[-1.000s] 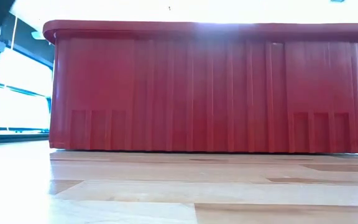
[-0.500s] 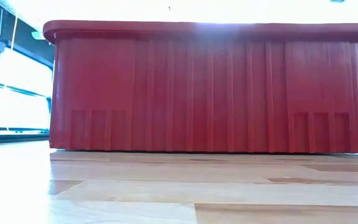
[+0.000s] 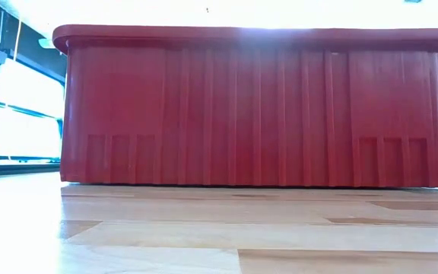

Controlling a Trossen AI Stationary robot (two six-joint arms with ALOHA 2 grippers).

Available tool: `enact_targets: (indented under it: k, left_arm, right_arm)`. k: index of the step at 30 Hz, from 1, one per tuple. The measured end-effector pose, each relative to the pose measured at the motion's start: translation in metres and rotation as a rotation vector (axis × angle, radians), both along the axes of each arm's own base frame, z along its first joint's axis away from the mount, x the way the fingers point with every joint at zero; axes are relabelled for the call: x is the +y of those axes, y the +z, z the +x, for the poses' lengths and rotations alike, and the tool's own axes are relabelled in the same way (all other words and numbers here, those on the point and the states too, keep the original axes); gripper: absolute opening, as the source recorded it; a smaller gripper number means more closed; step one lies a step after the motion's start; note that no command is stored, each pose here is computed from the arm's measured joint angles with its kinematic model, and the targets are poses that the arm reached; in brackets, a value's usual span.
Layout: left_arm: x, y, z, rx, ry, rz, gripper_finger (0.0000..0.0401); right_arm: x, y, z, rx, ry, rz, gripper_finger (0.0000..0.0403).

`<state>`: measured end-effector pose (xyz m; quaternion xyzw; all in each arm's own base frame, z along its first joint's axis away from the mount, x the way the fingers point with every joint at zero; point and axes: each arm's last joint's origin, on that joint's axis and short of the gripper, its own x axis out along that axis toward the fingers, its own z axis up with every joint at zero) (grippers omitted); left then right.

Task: Pick and place slides into bin
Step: Return to Home Position

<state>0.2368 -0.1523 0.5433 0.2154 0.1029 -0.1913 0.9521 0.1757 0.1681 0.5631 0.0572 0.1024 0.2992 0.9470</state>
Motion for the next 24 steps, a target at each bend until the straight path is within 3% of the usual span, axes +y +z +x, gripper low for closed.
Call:
enact_targets:
  k: [6, 11, 18, 22, 24]
  left_arm:
    - [0.016, 0.016, -0.028, -0.040, -0.094, -0.033, 0.0184]
    - [0.039, 0.023, -0.060, -0.033, -0.057, -0.003, 0.0184]
    - [0.073, 0.027, -0.107, -0.069, -0.027, 0.053, 0.0184]
    - [0.087, 0.018, -0.128, -0.084, -0.012, 0.059, 0.0184]
    - [0.101, 0.018, -0.147, -0.156, -0.006, 0.032, 0.0184]
  right_arm:
    - [-0.007, 0.004, -0.017, -0.016, 0.014, -0.028, 0.0139]
    - [-0.038, 0.007, -0.039, 0.032, -0.135, -0.020, 0.0139]
    - [-0.084, 0.020, -0.081, -0.096, -0.084, -0.075, 0.0139]
    - [-0.102, 0.011, -0.096, -0.054, -0.171, -0.058, 0.0139]
    - [-0.110, 0.003, -0.103, -0.043, -0.198, -0.051, 0.0139]
